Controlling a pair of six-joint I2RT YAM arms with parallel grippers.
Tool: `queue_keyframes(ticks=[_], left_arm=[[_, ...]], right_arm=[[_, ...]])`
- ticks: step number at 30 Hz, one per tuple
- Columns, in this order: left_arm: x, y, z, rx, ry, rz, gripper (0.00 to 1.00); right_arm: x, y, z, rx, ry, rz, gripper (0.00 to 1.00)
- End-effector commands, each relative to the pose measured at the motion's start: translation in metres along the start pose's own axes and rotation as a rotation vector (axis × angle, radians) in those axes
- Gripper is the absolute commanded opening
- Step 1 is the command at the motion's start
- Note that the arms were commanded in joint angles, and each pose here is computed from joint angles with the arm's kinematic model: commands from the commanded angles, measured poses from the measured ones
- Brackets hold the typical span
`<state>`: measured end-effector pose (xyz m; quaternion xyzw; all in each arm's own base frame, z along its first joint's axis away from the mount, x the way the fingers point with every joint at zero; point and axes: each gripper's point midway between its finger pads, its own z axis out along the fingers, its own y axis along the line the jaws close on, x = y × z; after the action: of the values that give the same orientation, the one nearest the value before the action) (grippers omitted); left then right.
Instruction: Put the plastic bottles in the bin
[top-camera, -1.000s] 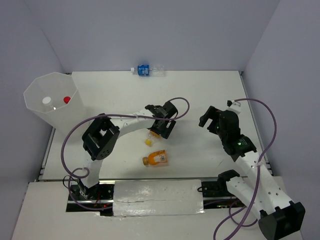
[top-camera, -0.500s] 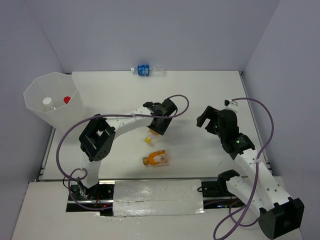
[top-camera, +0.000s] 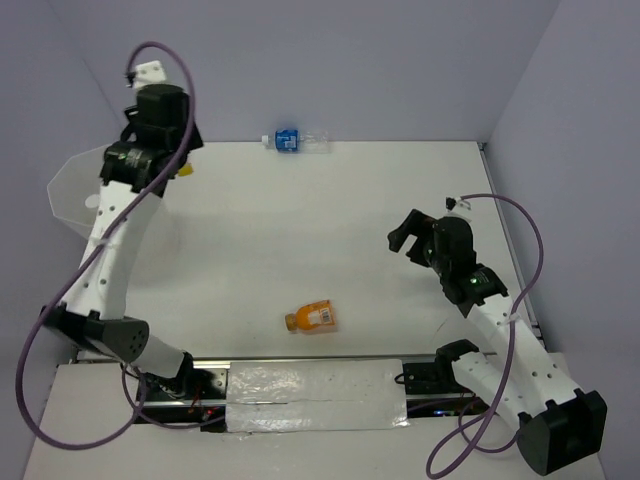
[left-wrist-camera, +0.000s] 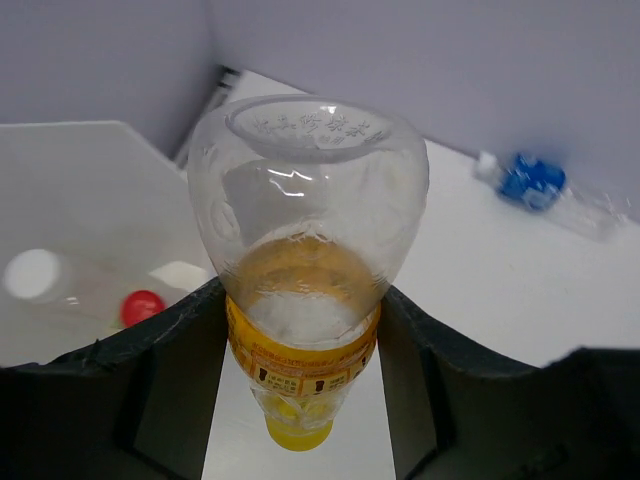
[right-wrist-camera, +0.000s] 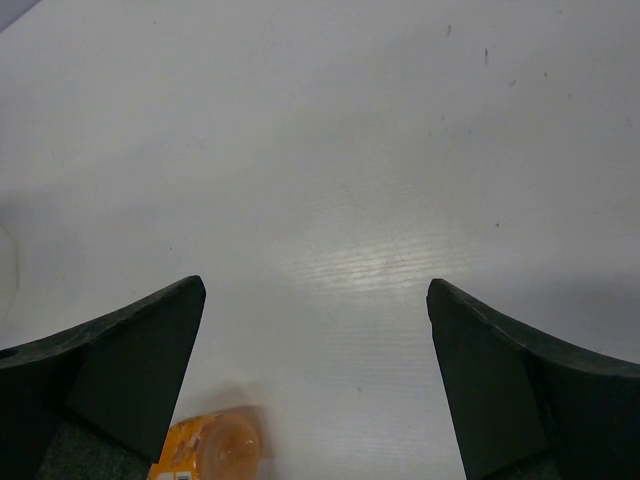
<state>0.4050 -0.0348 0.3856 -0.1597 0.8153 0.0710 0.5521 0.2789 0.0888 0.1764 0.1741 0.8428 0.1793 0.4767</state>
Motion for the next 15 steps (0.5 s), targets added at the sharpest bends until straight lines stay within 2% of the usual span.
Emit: queue_keyframes(ticks=[1,3,7,12,14,15], left_arm=[[-0.028,0.061,-0.011,-0.153,-0.095,-0.117,0.67],[-0.04,0.103,-0.014,-0.247,-0.136,-0.181,0.69],[-0.052,0.155,-0.014,-0.343,-0.18,-0.3,0.7],[-0.036,0.199,0.0,-0.471,-0.149,-0.379,0.7],[-0.024,0.203,0.007,-0.48,-0.122,-0.384,0.71],[-0.016,0.204,0.01,-0.476,-0.109,-0.387,0.78]], right_arm=[[-0.012,0.02,0.003,-0.075,-0.024,0.034,1.0],[-0.012,0.024,0.004,-0.09,-0.016,0.035,1.0],[-0.009,0.023,0.007,-0.082,-0.003,0.033,1.0],[-0.006,0.019,0.008,-0.072,-0.002,0.028,0.99],[-0.005,0.018,0.008,-0.071,-0.001,0.028,1.0],[-0.003,0.016,0.008,-0.067,0.002,0.027,1.0]])
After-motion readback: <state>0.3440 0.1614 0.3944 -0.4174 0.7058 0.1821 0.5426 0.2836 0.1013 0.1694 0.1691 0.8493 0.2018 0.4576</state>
